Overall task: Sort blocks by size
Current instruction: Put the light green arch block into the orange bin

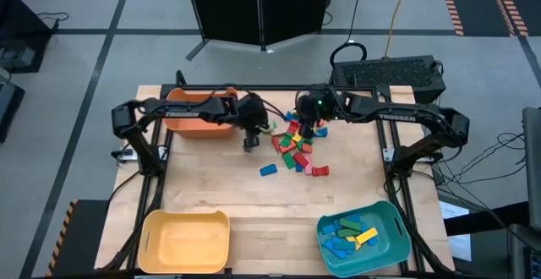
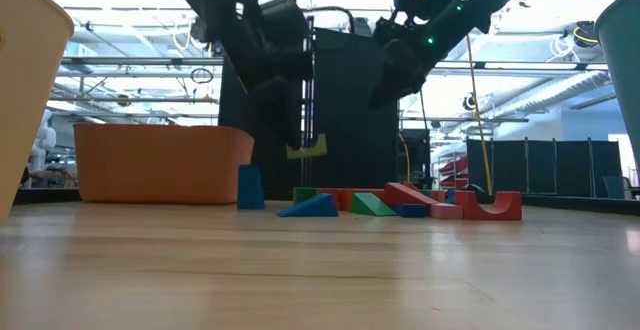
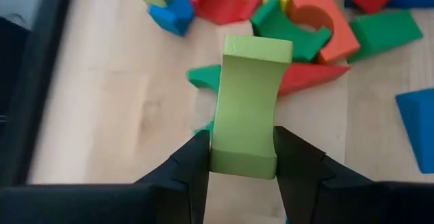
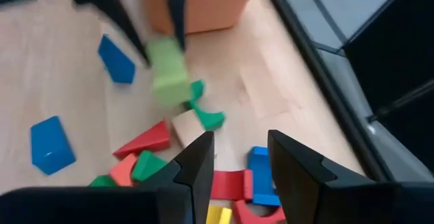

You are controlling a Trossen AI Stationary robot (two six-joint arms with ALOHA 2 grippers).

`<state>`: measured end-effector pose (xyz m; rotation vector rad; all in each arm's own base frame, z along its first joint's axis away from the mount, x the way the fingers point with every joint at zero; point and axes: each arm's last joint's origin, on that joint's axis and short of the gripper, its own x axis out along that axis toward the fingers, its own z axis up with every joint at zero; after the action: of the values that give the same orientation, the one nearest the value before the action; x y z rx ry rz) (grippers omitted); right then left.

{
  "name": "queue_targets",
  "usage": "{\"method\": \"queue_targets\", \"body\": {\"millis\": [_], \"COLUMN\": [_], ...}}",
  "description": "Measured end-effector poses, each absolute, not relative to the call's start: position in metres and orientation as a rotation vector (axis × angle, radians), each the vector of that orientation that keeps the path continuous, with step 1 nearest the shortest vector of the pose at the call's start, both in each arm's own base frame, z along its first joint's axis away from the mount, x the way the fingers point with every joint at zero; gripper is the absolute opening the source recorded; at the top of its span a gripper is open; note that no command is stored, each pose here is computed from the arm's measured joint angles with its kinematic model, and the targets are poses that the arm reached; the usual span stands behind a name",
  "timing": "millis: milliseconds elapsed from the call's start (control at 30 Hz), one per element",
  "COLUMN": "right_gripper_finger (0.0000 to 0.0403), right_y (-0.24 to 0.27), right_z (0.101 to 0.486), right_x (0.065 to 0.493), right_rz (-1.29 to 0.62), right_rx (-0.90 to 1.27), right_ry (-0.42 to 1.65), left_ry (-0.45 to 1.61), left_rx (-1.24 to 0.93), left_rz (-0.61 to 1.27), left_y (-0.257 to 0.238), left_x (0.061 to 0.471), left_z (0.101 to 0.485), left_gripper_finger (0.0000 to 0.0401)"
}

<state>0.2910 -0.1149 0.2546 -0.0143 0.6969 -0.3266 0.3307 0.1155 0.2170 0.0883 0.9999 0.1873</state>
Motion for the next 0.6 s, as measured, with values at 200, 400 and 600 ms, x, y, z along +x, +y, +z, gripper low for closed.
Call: {"method": "queue_targets", "body": {"millis": [200, 400, 600], "right_gripper_finger": [0.0127, 0.0127, 0.0127], "right_y": [-0.115, -0.115, -0.113], "right_z": [0.249, 0.249, 0.248], "right_x": [0.289, 0.289, 0.289], "right_rz": [-0.336, -0.342, -0.339], "right_rx": [-0.006, 0.012, 0.012], "right_ry": [0.714, 0.712, 0.716], "left_ry": [0.966, 0.999, 1.061], "left_rx": [0.144, 0.143, 0.063], "left_rz": [0.314, 0.437, 0.511], "left_y": [0.116, 0.123, 0.136], "left_x": [0.310, 0.282, 0.257], "left_z": [0.251, 0.273, 0.280], "left_gripper_finger": [0.0129, 0.0129, 0.0128]}}
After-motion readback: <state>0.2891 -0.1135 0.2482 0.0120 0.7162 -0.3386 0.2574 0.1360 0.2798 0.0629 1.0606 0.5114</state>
